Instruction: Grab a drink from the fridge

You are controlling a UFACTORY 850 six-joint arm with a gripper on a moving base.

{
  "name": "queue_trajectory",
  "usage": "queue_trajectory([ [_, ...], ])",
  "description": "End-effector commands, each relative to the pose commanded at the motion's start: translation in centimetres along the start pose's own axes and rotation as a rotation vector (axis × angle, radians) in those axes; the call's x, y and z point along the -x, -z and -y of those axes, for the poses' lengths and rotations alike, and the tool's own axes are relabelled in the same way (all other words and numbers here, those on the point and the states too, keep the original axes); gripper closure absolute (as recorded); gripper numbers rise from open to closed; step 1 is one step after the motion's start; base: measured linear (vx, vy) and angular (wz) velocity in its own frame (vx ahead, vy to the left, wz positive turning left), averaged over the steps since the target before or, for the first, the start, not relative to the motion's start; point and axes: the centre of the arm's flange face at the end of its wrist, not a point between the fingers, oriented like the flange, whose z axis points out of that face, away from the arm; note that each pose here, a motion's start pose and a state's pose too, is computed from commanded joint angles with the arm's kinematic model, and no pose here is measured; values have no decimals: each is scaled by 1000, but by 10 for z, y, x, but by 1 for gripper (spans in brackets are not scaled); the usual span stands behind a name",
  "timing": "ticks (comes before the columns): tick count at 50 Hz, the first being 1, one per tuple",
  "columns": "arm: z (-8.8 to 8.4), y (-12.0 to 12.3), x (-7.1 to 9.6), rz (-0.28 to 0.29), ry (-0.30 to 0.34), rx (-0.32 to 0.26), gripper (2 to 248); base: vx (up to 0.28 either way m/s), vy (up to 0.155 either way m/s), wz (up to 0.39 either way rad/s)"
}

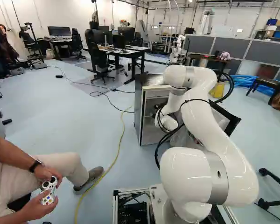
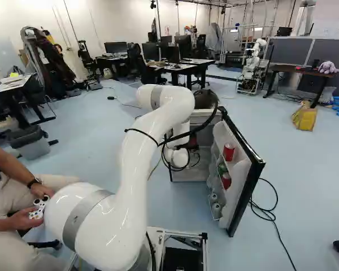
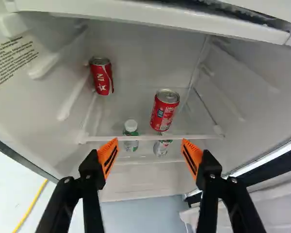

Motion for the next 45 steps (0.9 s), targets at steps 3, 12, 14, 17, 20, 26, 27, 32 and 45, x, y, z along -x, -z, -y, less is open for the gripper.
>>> queue_trajectory([
  [3, 0, 0, 0, 0, 0, 0, 73, 0, 0, 0],
  [12, 0, 0, 0, 0, 0, 0, 85, 0, 0, 0],
  [14, 0, 0, 0, 0, 0, 0, 95, 0, 0, 0],
  [17, 0, 0, 0, 0, 0, 0, 95, 0, 0, 0],
  [20, 0, 0, 0, 0, 0, 0, 93, 0, 0, 0],
  [26, 0, 0, 0, 0, 0, 0, 93, 0, 0, 0],
  [27, 0, 0, 0, -1, 0, 0, 93, 0, 0, 0],
  [32, 0, -2, 0, -3, 0, 1, 93, 0, 0, 0],
  [45, -1, -11, -2, -11, -10, 29, 93, 0, 0, 0],
])
